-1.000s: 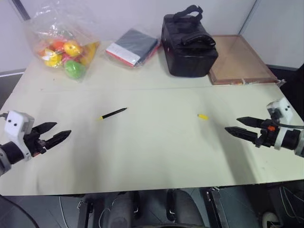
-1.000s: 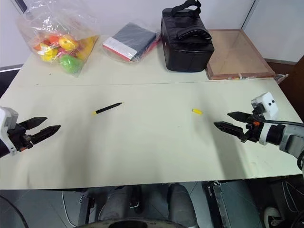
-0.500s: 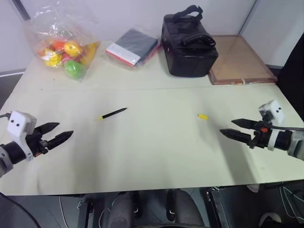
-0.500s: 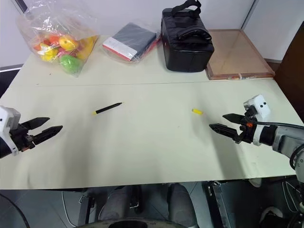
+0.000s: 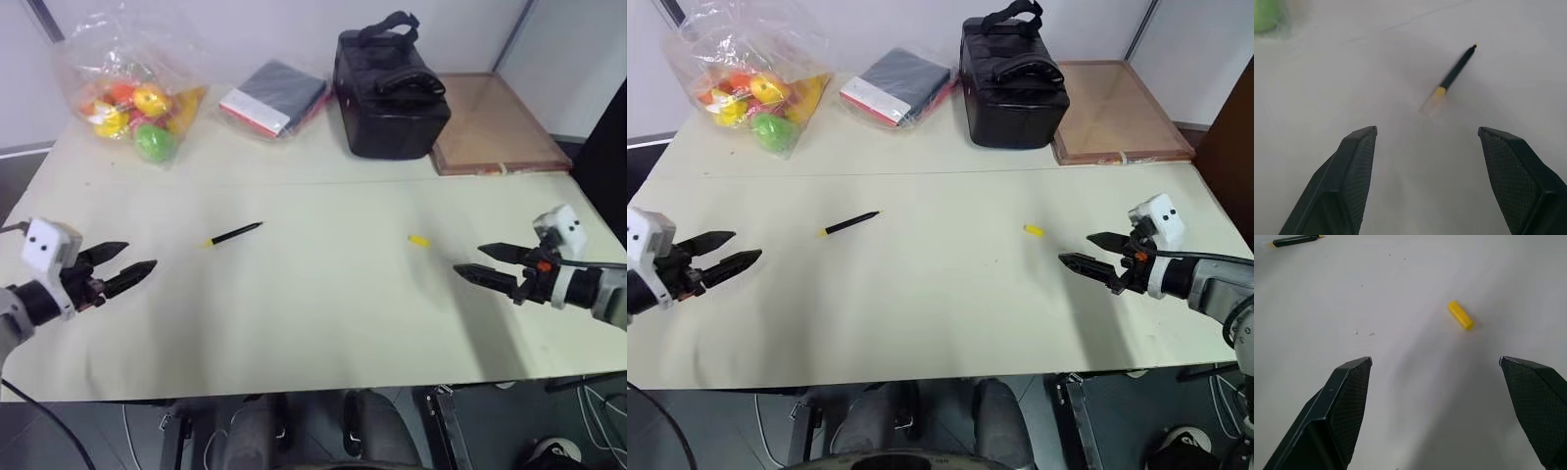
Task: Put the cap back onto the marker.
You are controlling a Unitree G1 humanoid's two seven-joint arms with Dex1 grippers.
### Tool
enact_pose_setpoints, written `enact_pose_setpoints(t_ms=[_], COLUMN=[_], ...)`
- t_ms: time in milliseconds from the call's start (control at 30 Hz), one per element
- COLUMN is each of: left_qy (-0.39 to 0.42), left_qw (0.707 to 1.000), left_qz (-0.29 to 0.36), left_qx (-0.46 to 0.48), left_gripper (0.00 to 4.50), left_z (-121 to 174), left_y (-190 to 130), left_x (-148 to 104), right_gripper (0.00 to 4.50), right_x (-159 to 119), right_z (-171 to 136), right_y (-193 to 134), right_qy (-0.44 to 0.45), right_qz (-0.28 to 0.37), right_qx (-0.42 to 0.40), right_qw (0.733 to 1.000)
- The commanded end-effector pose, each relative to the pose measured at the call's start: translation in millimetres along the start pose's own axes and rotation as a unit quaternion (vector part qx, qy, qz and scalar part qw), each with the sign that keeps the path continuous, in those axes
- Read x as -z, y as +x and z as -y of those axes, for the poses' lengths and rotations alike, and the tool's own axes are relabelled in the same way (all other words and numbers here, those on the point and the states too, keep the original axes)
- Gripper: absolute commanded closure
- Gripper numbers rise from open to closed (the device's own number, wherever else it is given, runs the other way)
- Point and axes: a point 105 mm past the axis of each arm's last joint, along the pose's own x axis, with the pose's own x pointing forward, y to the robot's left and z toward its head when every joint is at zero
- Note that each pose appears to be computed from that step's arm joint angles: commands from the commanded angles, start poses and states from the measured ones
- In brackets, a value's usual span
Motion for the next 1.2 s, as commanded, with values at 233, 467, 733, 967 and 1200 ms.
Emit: enact_pose_setpoints(t_ms=[233,467,733,967,1200], left_qy=[0.114,0.139,0.125,0.114,0.107], left_qw=[0.984,0.97,0.964,0.963,0.964], left_qz=[-0.011,-0.024,-0.031,-0.029,-0.045], left_qx=[0.136,0.197,0.235,0.242,0.241], left_gripper=[1.04,1.04,1.04,1.04,1.04], left_z=[-1,-6,16,30,34], left_y=[48,98,141,160,164], left_x=[-24,-28,-15,-9,1], right_gripper=[0.18,0.18,0.18,0.18,0.18], right_x=[-66,-87,-80,-72,-70], right_z=[-53,-99,-115,-110,-109], right_y=[21,39,44,42,42], right_qy=[-0.095,-0.128,-0.122,-0.117,-0.116], right_qz=[0.052,0.093,0.099,0.097,0.099], right_qx=[-0.11,-0.18,-0.179,-0.155,-0.145], right_qw=[0.988,0.971,0.971,0.976,0.978])
